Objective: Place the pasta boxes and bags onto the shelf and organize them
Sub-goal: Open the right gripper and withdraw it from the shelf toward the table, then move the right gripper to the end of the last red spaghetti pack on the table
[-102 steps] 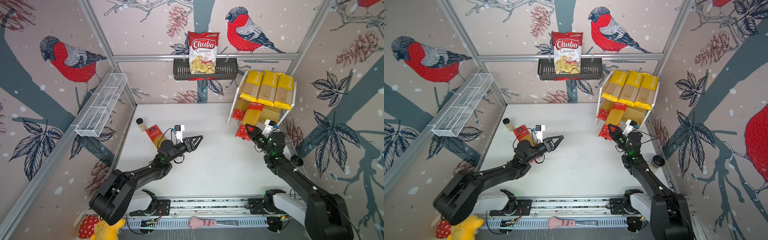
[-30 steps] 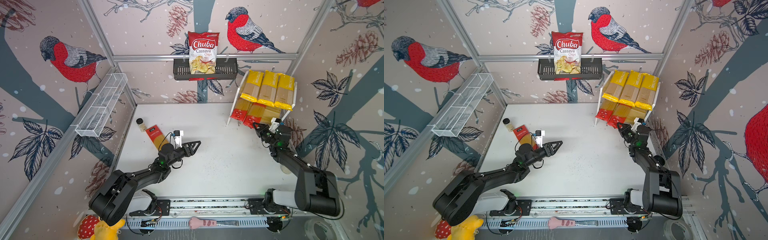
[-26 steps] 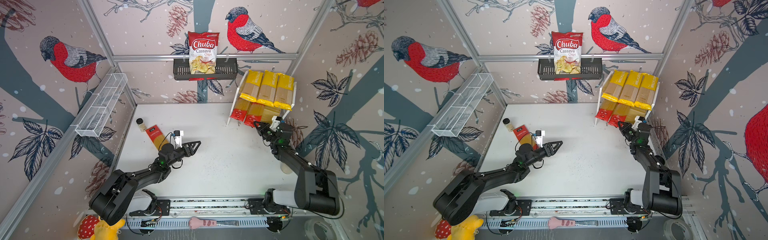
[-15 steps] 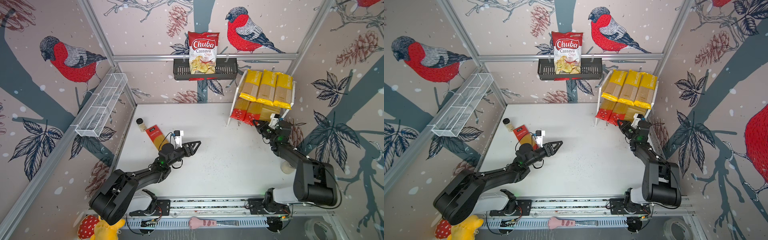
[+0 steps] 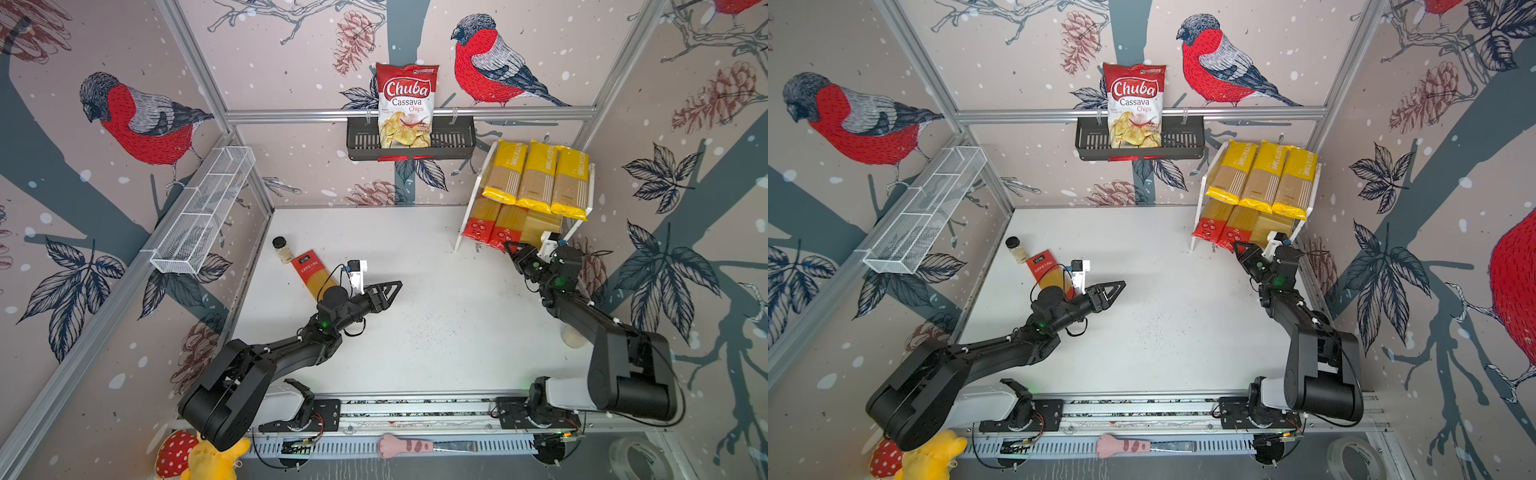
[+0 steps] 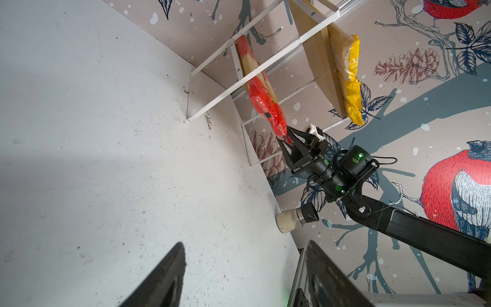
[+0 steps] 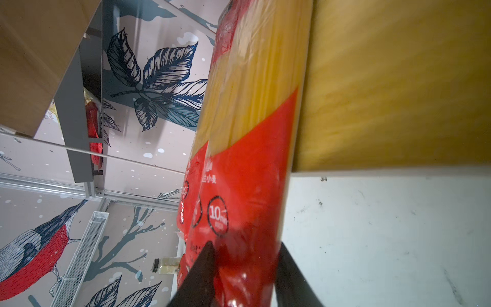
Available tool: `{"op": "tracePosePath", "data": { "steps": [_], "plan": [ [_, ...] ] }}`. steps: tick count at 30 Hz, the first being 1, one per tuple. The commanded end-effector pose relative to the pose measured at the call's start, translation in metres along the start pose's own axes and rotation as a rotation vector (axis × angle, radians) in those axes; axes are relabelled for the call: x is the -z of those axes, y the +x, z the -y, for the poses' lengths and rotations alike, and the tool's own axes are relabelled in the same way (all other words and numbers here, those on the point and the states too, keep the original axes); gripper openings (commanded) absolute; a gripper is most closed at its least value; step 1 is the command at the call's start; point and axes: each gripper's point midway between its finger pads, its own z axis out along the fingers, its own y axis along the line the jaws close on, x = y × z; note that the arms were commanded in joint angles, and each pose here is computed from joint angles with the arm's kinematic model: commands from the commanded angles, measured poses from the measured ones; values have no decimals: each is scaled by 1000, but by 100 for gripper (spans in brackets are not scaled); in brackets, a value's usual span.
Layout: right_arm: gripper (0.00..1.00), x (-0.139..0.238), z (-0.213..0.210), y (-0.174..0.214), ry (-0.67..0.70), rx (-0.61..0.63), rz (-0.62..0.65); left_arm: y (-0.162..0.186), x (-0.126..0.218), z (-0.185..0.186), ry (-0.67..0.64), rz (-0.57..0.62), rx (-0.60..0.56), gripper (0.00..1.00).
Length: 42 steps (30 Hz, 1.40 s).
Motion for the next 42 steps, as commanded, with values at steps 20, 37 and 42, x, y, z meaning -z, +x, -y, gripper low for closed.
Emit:
{"op": "tracePosePath", "data": {
  "steps": [20, 37, 42],
  "plan": [
    [17, -3, -12, -7, -22, 8, 22, -5, 5, 5, -6, 18, -54, 70],
    [52, 19, -21, 75, 18, 15, -82, -40, 53, -45, -358, 147, -135, 72],
    [53, 18, -38, 128, 38, 65, -140, -47, 88, -79, -609, 197, -153, 73]
  ]
}}
